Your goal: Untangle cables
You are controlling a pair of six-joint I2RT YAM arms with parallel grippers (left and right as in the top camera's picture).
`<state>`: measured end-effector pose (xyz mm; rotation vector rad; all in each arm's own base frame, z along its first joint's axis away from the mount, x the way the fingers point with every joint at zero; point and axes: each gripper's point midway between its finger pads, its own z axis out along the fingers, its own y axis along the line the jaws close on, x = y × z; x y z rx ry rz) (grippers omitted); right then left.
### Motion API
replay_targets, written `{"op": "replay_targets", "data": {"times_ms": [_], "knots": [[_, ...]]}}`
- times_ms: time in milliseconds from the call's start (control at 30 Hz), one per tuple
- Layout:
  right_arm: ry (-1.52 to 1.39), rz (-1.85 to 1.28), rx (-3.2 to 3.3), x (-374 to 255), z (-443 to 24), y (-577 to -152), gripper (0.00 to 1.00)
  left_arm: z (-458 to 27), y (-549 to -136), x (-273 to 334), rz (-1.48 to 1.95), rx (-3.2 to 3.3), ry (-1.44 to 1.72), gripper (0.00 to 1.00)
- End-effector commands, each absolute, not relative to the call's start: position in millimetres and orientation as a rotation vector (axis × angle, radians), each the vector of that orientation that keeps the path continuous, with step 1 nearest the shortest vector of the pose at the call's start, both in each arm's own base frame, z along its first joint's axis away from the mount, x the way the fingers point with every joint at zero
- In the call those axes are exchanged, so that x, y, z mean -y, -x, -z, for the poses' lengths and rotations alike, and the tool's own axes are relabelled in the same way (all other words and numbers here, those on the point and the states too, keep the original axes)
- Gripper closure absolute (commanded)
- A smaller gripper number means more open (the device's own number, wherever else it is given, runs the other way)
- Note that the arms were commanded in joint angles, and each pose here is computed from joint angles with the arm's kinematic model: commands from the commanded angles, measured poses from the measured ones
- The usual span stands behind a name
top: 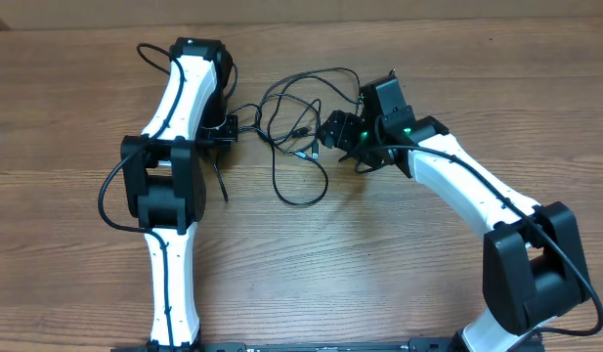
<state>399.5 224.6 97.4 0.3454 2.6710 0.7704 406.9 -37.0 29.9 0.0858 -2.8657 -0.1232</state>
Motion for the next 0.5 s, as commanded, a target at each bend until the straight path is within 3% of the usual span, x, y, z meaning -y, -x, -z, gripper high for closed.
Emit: {"op": "replay_targets", "data": {"times_ms": [0, 33, 67, 267, 400, 467], "knots": [[-0.357, -0.754, -2.666, -224.9, -95.4, -401.1, 0.20, -24.2, -415.9, 53.8, -0.016, 2.899, -0.070, 0.38], [-0.356, -0.754, -2.667, -224.9, -95.3, -400.9, 0.20, -22.3, -423.1, 54.3, -0.020, 2.929, -0.070, 0.31], [-0.347, -0.752, -2.667, -224.9, -95.3, -400.9, 0.21, -20.2, -429.1, 55.0, -0.026, 2.954, -0.068, 0.31], [-0.348, -0.738, -2.669, -223.2, -94.3, -400.9, 0.21, -8.4, -439.7, 58.0, -0.045, 3.002, -0.009, 0.49], [-0.353, -0.719, -2.663, -221.0, -93.8, -402.6, 0.20, 3.5, -436.3, 57.8, -0.045, 2.994, 0.023, 0.49], [-0.357, -0.708, -2.659, -219.7, -93.6, -403.5, 0.10, 9.3, -435.9, 58.1, -0.046, 2.997, 0.029, 0.49]]}}
